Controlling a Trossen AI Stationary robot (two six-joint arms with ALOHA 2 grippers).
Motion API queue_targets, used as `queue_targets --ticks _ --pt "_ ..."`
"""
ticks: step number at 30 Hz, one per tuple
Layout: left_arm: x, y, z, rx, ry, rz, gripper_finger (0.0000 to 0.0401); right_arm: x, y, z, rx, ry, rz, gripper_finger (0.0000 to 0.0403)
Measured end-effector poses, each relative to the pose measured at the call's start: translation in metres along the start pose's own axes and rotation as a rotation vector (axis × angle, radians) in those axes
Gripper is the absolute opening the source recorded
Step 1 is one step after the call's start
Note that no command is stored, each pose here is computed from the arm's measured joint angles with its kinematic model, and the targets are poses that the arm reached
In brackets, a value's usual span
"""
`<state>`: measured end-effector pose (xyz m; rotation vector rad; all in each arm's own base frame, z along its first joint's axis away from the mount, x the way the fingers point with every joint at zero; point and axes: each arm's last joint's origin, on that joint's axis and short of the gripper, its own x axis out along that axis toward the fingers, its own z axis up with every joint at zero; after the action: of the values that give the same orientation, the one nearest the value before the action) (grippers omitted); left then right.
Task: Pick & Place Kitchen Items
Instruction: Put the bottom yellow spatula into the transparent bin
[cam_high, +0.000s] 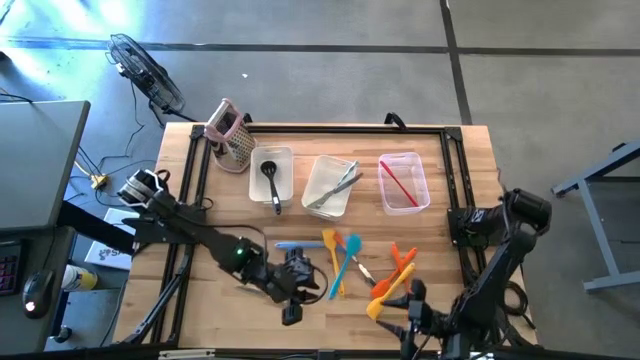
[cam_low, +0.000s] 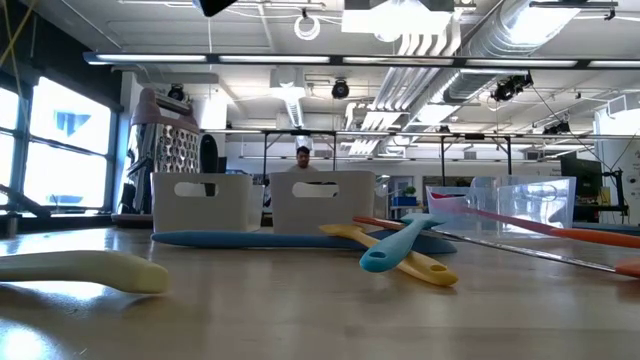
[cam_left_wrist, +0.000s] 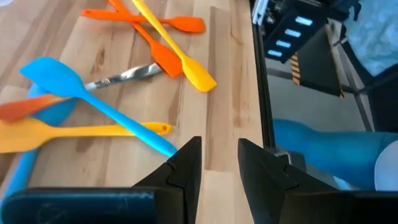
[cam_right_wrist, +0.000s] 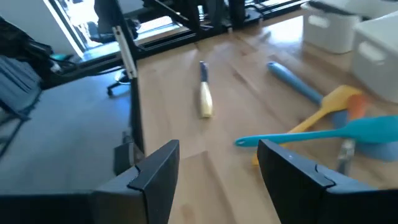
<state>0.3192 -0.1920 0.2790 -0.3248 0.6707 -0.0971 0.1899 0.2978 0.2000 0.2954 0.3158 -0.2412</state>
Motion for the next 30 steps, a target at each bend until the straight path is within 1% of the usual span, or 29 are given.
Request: queue_targets --ticks 2,7,11,14,17,21,24,27,30 --pt "-0.001 -0.004 -0.004 0.012 0.017 -0.002 0.0102 0.004 0.005 -0.008 0.025 -0.007 0.015 0.0211" --pt "-0.002 -0.011 -0.02 0.039 0.05 -0.015 0.0102 0.014 0.014 -0.021 0.041 -0.008 0.048 0.0211" --pt "-0.002 -0.015 -0.035 0.031 0.072 0.003 0.0102 0.023 0.015 -0.021 0.094 -0.013 0.052 0.0211" --pt "-0.002 -0.016 -0.048 0.046 0.089 0.022 0.0102 0.035 0.014 -0.018 0.083 0.043 0.075 0.0211" --pt "-0.002 -0.016 -0.058 0.047 0.106 0.039 0.0102 0.047 0.012 -0.015 -0.017 0.14 0.136 0.0211" --pt "0.0 -0.012 -0.066 0.04 0.126 0.058 0.0102 0.061 0.009 -0.01 -0.151 0.289 0.262 0.0211" --pt "0.002 -0.009 -0.07 0.041 0.134 0.073 0.0102 0.067 0.002 -0.004 -0.174 0.449 0.345 0.0211" --pt "0.003 -0.005 -0.074 0.047 0.135 0.095 0.0102 0.069 -0.014 0.001 -0.2 0.647 0.345 0.0211" --pt "0.004 -0.001 -0.077 0.059 0.117 0.14 0.0102 0.067 -0.031 0.006 -0.26 0.818 0.304 0.0211"
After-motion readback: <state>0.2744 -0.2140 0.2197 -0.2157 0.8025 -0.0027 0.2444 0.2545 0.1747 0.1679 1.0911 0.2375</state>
